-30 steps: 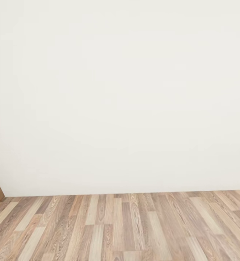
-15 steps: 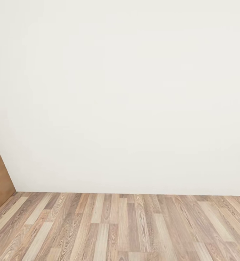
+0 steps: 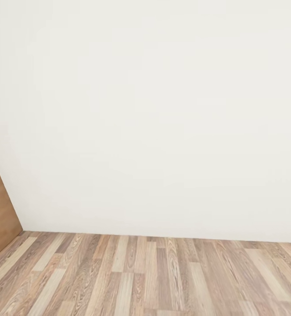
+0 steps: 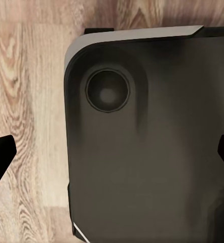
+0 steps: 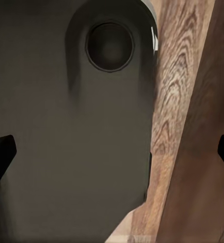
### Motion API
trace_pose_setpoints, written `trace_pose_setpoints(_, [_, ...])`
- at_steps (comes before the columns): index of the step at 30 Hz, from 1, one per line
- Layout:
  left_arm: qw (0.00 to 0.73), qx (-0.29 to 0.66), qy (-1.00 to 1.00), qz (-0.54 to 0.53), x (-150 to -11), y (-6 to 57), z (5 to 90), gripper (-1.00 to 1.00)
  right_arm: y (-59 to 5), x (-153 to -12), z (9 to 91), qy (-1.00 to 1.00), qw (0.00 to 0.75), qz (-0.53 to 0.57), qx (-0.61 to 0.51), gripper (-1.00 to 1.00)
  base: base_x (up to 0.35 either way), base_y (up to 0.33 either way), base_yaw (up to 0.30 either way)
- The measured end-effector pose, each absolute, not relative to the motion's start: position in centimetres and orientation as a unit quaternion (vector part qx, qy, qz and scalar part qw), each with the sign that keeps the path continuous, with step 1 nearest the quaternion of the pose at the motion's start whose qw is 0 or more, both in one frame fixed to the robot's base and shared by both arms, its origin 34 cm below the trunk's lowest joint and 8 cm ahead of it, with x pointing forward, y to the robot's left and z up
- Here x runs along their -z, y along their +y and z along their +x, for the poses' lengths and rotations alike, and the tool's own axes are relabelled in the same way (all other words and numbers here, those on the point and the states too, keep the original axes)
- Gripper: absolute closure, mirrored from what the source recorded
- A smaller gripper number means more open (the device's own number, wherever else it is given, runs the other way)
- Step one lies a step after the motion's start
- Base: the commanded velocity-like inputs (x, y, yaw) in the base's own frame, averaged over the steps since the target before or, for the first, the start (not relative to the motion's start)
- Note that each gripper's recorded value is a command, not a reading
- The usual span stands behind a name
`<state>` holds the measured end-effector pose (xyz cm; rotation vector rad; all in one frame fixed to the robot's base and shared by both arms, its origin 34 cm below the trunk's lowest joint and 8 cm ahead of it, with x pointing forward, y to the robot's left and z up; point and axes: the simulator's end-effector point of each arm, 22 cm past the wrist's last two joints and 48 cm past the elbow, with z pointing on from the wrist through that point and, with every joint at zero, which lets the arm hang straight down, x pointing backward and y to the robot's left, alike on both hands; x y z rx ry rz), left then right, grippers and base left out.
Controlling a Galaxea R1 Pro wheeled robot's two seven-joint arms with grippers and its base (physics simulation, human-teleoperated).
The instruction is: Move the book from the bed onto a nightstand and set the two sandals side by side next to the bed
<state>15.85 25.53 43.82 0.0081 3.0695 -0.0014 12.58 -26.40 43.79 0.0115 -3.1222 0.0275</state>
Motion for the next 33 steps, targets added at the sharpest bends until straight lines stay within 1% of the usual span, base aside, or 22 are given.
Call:
trace_pose_setpoints(10, [0.036, 0.002, 0.999, 0.003, -43.82, 25.27, 15.84, -1.00, -26.47, -43.79, 12.52, -1.000, 0.010, 0.004, -0.009, -1.00, 0.034, -0.025, 0.169])
trace_pose_setpoints(26, [0.036, 0.003, 0.999, 0.003, -43.82, 25.16, 15.83, -1.00, -26.44, -43.79, 12.43, -1.000, 0.011, 0.003, -0.009, -1.00, 0.005, -0.004, 0.043])
trace_pose_setpoints(33, [0.036, 0.003, 0.999, 0.002, -43.82, 25.16, 15.83, -1.00, -26.39, -43.79, 12.39, -1.000, 0.012, 0.003, -0.009, -1.00, 0.001, -0.001, 0.132])
